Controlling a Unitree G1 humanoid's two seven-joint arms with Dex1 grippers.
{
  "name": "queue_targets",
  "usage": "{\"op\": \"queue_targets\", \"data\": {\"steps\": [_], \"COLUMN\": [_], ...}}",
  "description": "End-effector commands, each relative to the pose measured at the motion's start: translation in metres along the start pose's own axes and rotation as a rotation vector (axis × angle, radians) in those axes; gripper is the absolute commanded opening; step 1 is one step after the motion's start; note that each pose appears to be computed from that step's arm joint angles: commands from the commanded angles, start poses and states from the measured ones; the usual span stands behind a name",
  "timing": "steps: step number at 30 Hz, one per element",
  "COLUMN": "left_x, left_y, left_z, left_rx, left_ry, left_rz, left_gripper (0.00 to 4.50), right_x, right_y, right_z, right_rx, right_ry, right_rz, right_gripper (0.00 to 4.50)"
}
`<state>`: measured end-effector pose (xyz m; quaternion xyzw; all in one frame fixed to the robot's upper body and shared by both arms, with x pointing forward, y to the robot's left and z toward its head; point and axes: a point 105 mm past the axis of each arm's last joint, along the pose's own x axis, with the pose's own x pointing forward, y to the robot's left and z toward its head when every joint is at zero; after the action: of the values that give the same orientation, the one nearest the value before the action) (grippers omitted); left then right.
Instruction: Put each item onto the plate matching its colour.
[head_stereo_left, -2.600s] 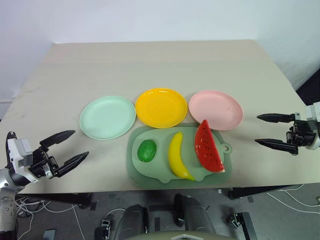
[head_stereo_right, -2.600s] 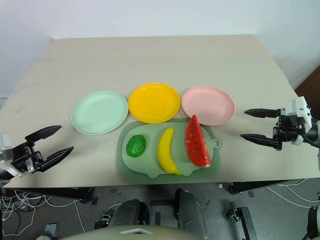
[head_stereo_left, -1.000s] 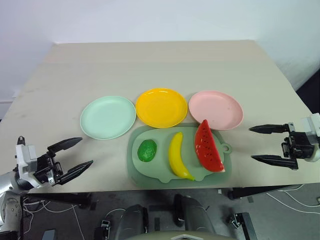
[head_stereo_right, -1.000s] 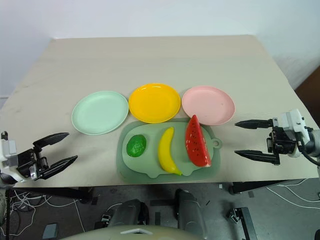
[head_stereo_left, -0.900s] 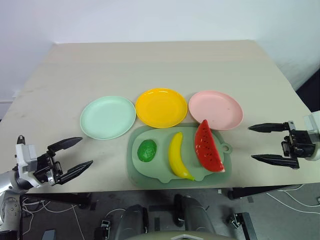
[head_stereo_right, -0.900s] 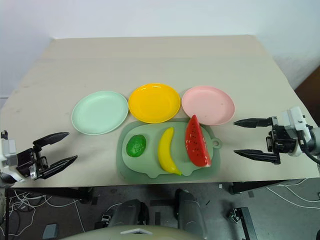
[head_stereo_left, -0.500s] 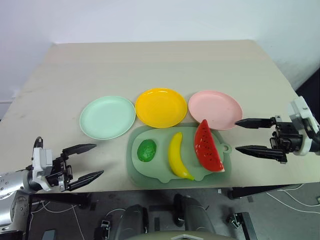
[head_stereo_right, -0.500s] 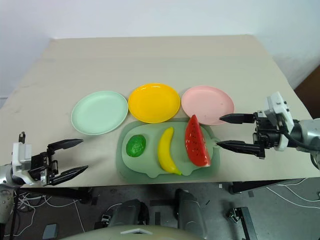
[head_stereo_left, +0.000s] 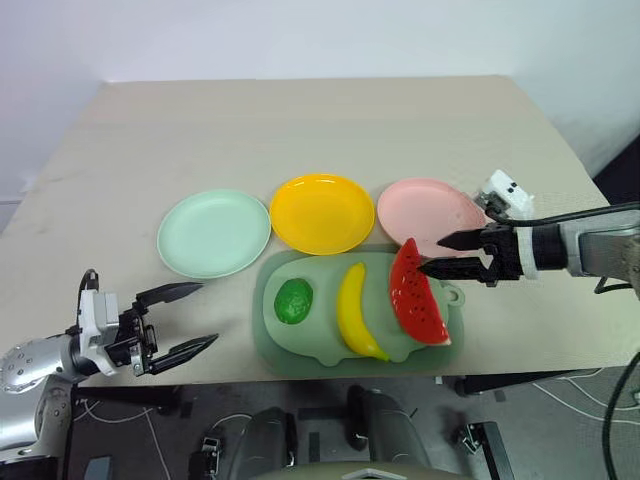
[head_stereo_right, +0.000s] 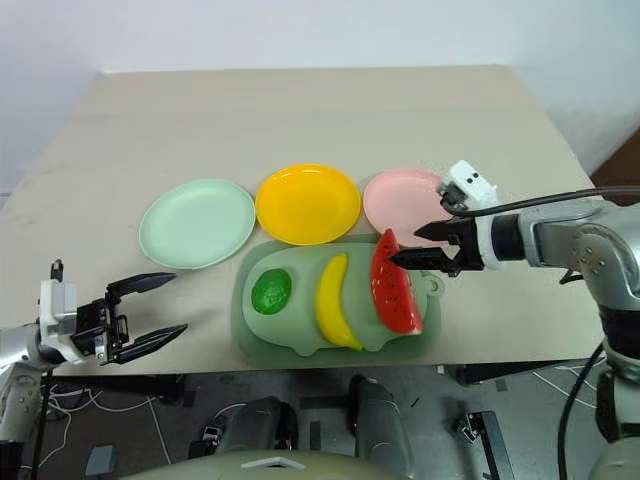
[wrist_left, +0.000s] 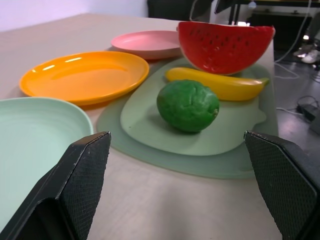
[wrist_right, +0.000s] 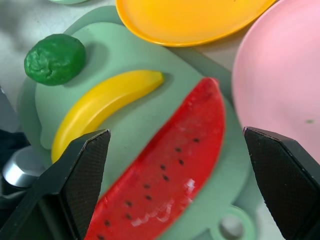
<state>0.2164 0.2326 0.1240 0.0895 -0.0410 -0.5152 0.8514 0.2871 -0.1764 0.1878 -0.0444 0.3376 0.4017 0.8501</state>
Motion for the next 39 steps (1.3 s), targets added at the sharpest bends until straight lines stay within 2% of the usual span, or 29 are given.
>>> {"op": "queue_targets", "data": {"steps": [1,5,14,19,25,26,28,30,33,36,39], "left_x": [0.002,0.002,0.008,0.011,0.016,0.018,0.020,0.022,0.023,0.023,0.023], "left_y": [0.001,0.001,-0.004,-0.004,0.000,0.000,0.000,0.000,0.000,0.002,0.002], "left_z": [0.004,0.003,0.004,0.005,0.009,0.009,0.010,0.010,0.010,0.010,0.010], "left_rx": [0.023,0.023,0.022,0.022,0.027,0.028,0.028,0.027,0.025,0.022,0.022], "left_ry": [-0.019,-0.024,-0.037,-0.045,-0.054,-0.056,-0.059,-0.060,-0.062,-0.061,-0.060], "left_rz": [0.002,0.008,0.021,0.029,0.035,0.036,0.035,0.035,0.036,0.036,0.035], "left_gripper": [4.48,4.48,4.48,4.48,4.48,4.50,4.50,4.50,4.50,4.50,4.50], "right_x": [0.001,0.014,0.046,0.056,0.060,0.060,0.060,0.059,0.055,0.046,0.033], "right_y": [0.006,0.014,0.011,0.005,0.004,0.003,0.002,0.002,0.009,0.014,0.000], "right_z": [0.001,-0.006,-0.043,-0.055,-0.062,-0.062,-0.062,-0.060,-0.045,-0.012,0.026], "right_rx": [0.041,0.047,0.045,-0.046,-0.118,-0.120,-0.129,-0.130,-0.110,-0.108,-0.070], "right_ry": [0.016,0.036,0.146,0.201,0.236,0.237,0.238,0.231,0.173,0.061,-0.077], "right_rz": [-0.001,0.019,-0.105,-0.181,-0.187,-0.188,-0.187,-0.178,-0.107,-0.046,-0.067], "right_gripper": [4.50,4.50,4.50,4.50,4.50,4.11,3.67,3.36,3.32,3.29,3.29]}}
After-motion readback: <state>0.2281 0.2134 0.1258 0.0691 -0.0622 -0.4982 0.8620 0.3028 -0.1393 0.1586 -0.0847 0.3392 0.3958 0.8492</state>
